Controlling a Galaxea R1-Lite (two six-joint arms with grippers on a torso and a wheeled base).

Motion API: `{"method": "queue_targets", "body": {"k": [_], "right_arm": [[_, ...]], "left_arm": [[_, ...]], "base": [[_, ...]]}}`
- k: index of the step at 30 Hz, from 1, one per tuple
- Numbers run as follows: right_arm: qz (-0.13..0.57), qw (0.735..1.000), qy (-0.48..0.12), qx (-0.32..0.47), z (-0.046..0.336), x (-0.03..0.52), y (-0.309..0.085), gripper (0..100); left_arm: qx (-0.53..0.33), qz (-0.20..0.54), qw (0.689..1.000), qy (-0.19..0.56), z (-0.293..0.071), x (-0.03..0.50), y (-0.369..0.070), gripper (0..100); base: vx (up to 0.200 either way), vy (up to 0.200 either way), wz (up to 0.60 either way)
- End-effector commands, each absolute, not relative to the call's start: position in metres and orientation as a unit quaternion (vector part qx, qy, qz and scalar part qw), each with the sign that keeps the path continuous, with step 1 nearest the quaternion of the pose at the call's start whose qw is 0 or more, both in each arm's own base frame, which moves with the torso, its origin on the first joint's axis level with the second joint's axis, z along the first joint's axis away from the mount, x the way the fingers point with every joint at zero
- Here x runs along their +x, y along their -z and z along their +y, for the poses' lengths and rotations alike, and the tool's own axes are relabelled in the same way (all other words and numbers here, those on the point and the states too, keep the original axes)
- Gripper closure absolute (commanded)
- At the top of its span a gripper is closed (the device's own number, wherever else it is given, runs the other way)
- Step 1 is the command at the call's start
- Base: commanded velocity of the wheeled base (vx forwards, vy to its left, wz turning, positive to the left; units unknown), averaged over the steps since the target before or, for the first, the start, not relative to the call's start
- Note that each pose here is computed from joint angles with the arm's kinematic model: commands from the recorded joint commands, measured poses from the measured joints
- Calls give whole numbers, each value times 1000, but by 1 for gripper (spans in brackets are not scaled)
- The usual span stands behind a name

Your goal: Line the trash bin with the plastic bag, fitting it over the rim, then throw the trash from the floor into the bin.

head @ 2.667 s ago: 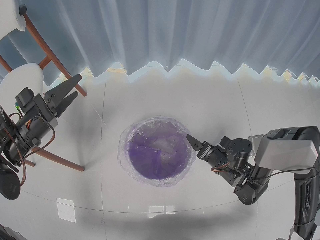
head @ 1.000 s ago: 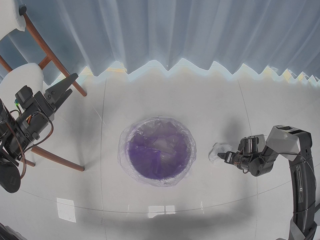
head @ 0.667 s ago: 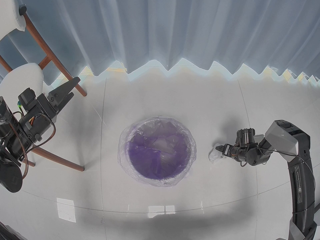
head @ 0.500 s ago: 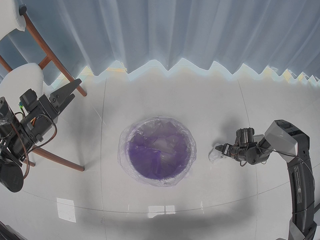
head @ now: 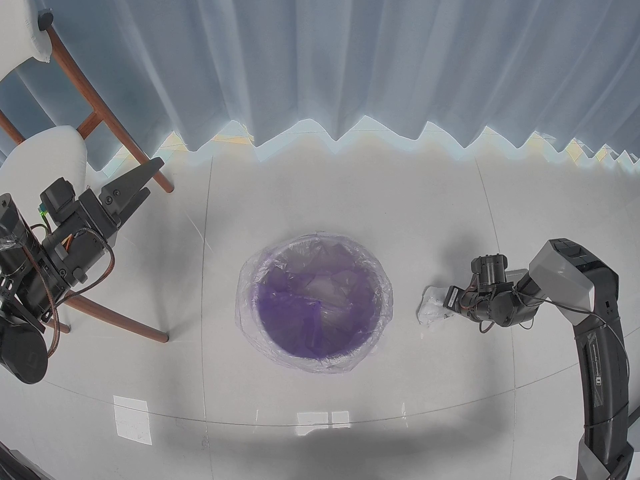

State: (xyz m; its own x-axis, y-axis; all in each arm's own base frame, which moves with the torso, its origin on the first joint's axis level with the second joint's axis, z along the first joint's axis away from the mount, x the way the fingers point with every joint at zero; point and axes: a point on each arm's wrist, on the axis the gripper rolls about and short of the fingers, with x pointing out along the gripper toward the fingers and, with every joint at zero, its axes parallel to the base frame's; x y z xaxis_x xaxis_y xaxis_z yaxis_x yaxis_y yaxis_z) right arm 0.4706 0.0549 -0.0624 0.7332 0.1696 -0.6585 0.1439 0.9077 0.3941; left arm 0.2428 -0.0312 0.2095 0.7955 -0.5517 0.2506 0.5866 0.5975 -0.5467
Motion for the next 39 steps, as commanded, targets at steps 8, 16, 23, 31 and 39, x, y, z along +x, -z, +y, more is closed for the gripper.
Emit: {"method": "queue_targets", "body": {"k": [8, 16, 23, 31, 39], "right_arm": [[320, 877, 16, 358, 61, 434, -25, 100], [201, 915, -82, 340, 71, 323, -107, 100], [103, 928, -205, 292, 101, 256, -142, 100], [74, 892, -346, 282, 155, 198, -162, 100], [128, 889, -356, 257, 191, 208, -126, 100]], "left_arm": [[-315, -28, 889, 331, -37, 238, -211, 0], [-266, -42, 900, 342, -45, 232, -209, 0], [-263, -48, 900, 344, -44, 230, -212, 0], [-263, -45, 900, 344, -45, 229, -210, 0], [-262, -50, 899, 349, -46, 226, -213, 0]], "base": [[0, 0, 0], [0, 0, 0], [0, 0, 0], [0, 0, 0], [0, 0, 0]]}}
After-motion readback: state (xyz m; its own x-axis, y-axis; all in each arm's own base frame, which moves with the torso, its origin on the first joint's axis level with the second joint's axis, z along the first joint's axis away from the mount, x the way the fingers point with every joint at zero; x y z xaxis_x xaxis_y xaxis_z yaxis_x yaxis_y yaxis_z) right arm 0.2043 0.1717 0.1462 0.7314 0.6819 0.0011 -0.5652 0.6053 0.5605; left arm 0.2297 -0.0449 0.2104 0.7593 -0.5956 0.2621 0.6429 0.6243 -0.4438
